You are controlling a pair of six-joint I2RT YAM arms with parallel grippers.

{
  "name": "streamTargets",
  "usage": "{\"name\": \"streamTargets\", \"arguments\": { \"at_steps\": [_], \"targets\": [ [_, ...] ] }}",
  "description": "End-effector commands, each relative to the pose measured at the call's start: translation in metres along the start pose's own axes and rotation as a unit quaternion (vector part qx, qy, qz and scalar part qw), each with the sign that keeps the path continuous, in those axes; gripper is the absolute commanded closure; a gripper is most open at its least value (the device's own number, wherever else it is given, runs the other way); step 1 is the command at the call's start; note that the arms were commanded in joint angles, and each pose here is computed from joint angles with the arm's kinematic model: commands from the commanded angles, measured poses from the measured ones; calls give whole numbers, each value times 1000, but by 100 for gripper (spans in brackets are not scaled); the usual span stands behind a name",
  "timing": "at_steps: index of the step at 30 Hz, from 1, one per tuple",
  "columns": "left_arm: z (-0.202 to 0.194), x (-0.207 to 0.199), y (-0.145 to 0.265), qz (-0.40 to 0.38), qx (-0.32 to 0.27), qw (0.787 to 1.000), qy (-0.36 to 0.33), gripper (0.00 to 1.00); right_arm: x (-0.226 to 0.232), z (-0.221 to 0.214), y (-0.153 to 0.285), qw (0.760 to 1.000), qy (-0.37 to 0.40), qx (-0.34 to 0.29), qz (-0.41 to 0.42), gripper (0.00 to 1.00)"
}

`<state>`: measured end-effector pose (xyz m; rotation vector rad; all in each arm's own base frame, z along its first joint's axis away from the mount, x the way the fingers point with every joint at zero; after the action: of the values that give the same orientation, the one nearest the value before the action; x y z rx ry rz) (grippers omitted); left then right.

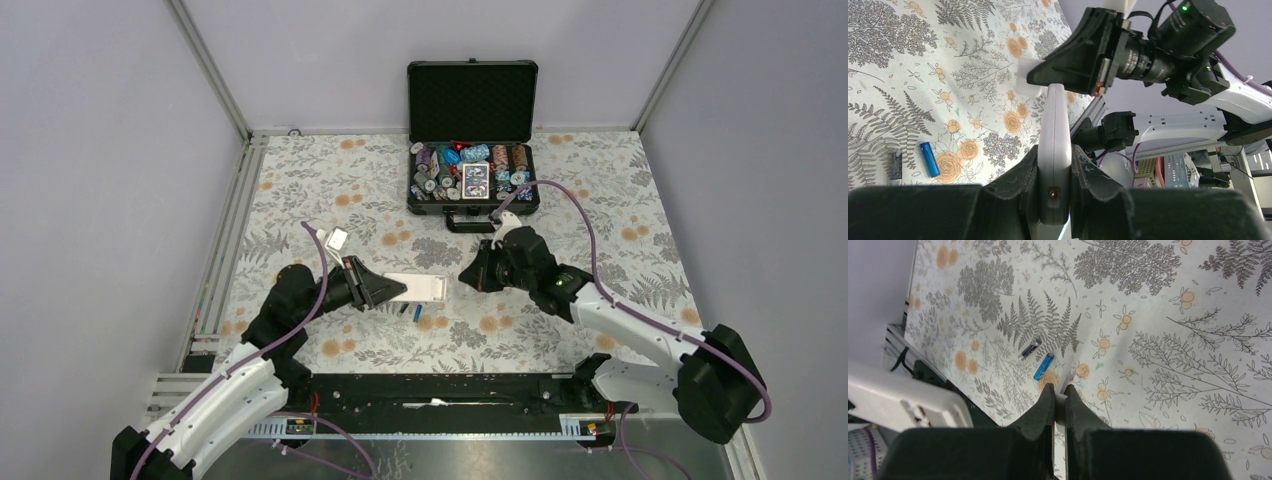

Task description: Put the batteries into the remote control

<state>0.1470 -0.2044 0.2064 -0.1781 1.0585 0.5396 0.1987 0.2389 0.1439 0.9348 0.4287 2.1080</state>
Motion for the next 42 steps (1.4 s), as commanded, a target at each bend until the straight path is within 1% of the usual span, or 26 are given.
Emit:
{"name": "streamTargets", "arguments": {
  "at_steps": [1,11,17,23,27,34,37,39,42],
  "targets": [
    [11,-19,-1,-39,-19,999,-11,100,-3,16,-12,998,-36,-28,33,100],
    [8,-17,-1,-44,-17,999,-1,100,-46,24,-32,992,-113,-47,7,100],
    [5,-15,-5,-52,-6,999,9,100,-66,16,-45,990,-139,-36,-8,100],
    [1,-13,-8,-64,5,998,28,100,-86,5,-58,982,-190,-22,-2,100],
    [0,-12,-9,-65,5,997,37,100,-97,-1,-64,979,-203,-12,-11,100],
    [-4,-3,-14,-64,6,995,72,100,-112,-11,-67,973,-229,-3,-30,100],
    [-6,2,-17,-62,8,994,89,100,-119,-15,-67,970,-237,1,-49,92],
    [-7,5,-19,-61,9,993,100,100,-122,-16,-66,969,-240,3,-55,81],
    [-9,10,-21,-56,6,992,116,100,-124,-16,-64,969,-239,2,-66,70]
  ]
}}
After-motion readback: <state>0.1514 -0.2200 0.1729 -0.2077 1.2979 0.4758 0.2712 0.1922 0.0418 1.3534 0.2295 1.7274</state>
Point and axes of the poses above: each gripper's point midway between its finger pads, its own y axis back along the fingers, its own x axis along the line the jaws close on, z = x × y, the point moved 3 cm from there along y, back along the fingers, and after that the axes turned 5 degrees about y, right-handed, at the moved point
